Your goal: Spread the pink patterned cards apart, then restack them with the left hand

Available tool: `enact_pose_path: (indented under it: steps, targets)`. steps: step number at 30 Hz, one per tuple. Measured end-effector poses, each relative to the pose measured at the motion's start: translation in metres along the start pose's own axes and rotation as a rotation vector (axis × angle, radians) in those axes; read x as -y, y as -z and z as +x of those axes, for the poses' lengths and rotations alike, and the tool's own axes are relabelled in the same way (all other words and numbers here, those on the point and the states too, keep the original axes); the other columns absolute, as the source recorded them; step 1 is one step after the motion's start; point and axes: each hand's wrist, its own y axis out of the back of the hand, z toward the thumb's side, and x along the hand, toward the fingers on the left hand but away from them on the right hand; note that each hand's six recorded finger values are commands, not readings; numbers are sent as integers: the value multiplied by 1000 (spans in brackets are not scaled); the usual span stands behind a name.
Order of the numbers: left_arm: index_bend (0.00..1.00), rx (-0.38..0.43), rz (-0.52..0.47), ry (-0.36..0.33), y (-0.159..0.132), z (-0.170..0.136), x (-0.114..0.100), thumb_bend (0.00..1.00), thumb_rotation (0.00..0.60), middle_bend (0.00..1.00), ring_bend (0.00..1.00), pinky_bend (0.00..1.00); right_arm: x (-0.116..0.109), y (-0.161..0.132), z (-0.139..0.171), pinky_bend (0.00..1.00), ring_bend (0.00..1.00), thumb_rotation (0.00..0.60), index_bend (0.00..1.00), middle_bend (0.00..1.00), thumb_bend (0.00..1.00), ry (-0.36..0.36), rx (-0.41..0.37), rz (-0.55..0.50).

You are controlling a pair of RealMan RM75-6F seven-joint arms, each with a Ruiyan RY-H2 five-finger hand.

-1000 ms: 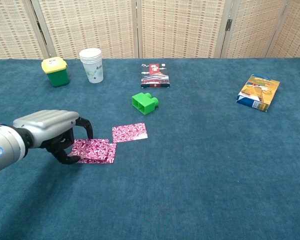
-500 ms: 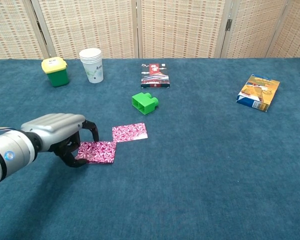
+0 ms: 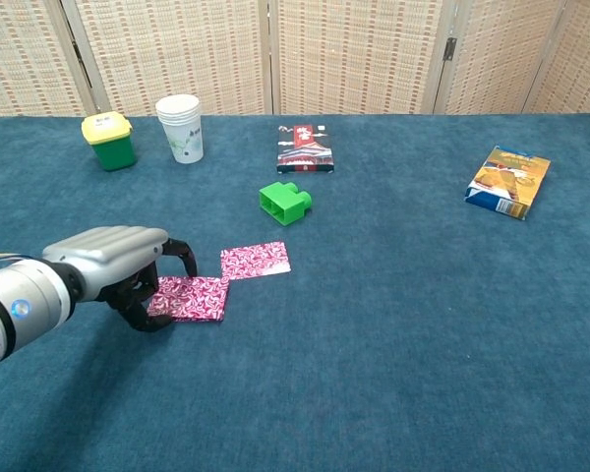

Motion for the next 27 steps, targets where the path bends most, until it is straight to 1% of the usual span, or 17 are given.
enact_pose_path:
  steps: [3,9,12,16,20,23,27]
  targets:
    - [288,1,-2,6,-1,0,1,346,600,970,960,1000,0,1,1,211,200,600,89,216,246,1,1,-1]
    - [227,2,0,11,-2,0,0,346,600,969,961,1000,-1,2,1,211,200,600,89,215,246,3,4,-1]
    - [227,8,-11,1,-4,-1,-4,346,600,969,960,1000,-1,3,2,211,200,600,89,215,246,5,6,-3]
    - [248,33,-28,-48,-9,2,-18,346,600,969,960,1000,-1,3,2,211,200,600,89,216,246,3,4,-2]
    - [267,55,-48,-92,-16,12,-39,346,600,969,960,1000,-2,2,2,211,200,600,89,216,246,6,4,-2]
    - [275,55,-54,-92,-19,24,-46,346,600,969,960,1000,-2,2,2,211,200,600,89,215,246,6,3,-1]
    - [281,39,-49,-85,-23,40,-51,346,600,969,961,1000,-2,1,3,211,200,600,89,216,246,4,3,1]
